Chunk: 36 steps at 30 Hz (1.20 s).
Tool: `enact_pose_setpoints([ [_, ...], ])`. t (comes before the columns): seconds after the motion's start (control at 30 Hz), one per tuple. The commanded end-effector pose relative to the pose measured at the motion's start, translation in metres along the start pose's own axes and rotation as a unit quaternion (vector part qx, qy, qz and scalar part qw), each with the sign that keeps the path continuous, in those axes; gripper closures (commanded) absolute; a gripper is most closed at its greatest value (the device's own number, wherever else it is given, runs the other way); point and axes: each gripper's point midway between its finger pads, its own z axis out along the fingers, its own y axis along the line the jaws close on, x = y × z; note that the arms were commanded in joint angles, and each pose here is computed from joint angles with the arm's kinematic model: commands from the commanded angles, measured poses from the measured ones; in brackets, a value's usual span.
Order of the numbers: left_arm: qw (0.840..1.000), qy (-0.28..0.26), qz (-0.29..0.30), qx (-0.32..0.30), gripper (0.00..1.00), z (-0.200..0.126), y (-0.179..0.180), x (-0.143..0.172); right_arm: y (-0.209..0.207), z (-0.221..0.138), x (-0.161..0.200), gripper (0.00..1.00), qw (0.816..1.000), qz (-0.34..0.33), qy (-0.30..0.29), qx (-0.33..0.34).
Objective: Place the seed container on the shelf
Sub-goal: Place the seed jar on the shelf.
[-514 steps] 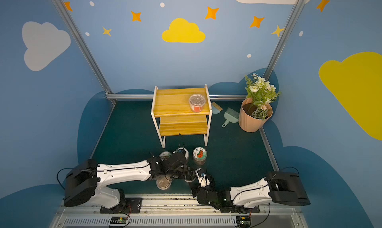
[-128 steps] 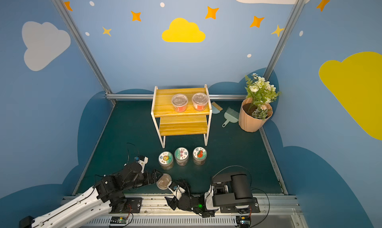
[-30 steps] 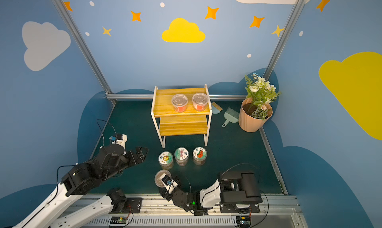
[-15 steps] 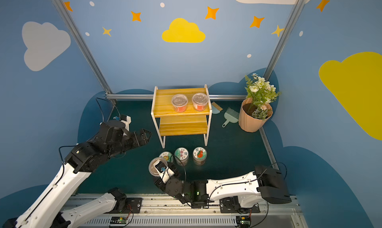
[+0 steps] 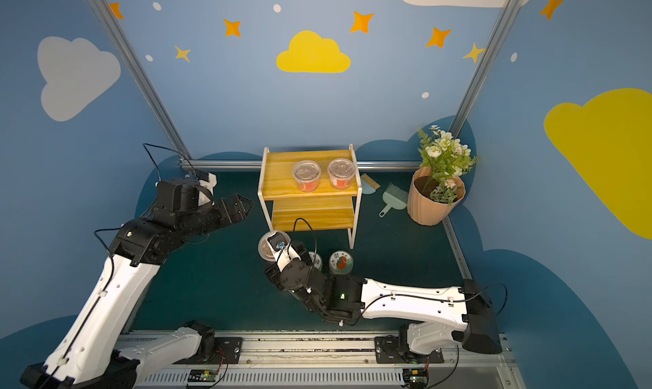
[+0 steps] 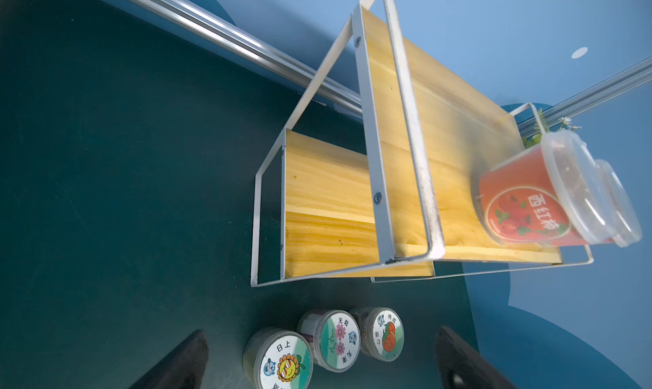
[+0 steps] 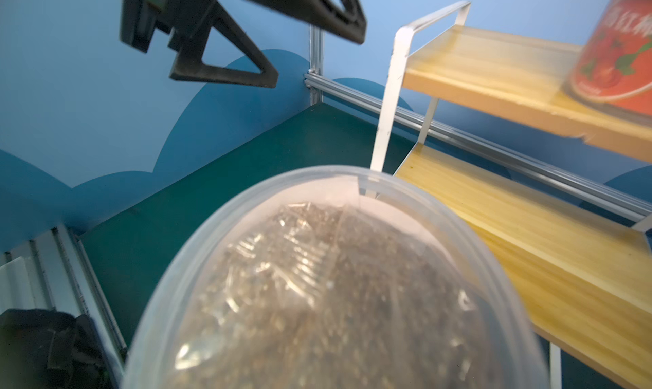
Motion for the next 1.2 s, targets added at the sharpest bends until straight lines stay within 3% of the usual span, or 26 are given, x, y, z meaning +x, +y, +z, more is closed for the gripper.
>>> enact_pose_setpoints([
  [0.0, 0.999, -0.013, 0.011, 0.031, 0.0, -0.008, -0.012, -0.011, -0.011, 0.005, -0.028, 0.4, 1.0, -0.006, -0.016, 0.012],
  [0.4, 0.999, -0.002, 0.006, 0.046, 0.0, 0.0, -0.01, -0.007, -0.047, 0.044, -0.093, 0.42, 0.997, 0.032, -0.05, 0.05],
  [0.73, 0.999, -0.007, 0.0, 0.049, 0.0, 0.003, -0.004, -0.005, -0.066, 0.078, -0.11, 0.41, 0.993, 0.065, -0.054, 0.081],
  [1.17, 0.998, -0.012, 0.004, 0.061, 0.0, -0.004, -0.008, -0.011, -0.09, 0.117, -0.106, 0.41, 0.988, 0.087, -0.033, 0.124],
])
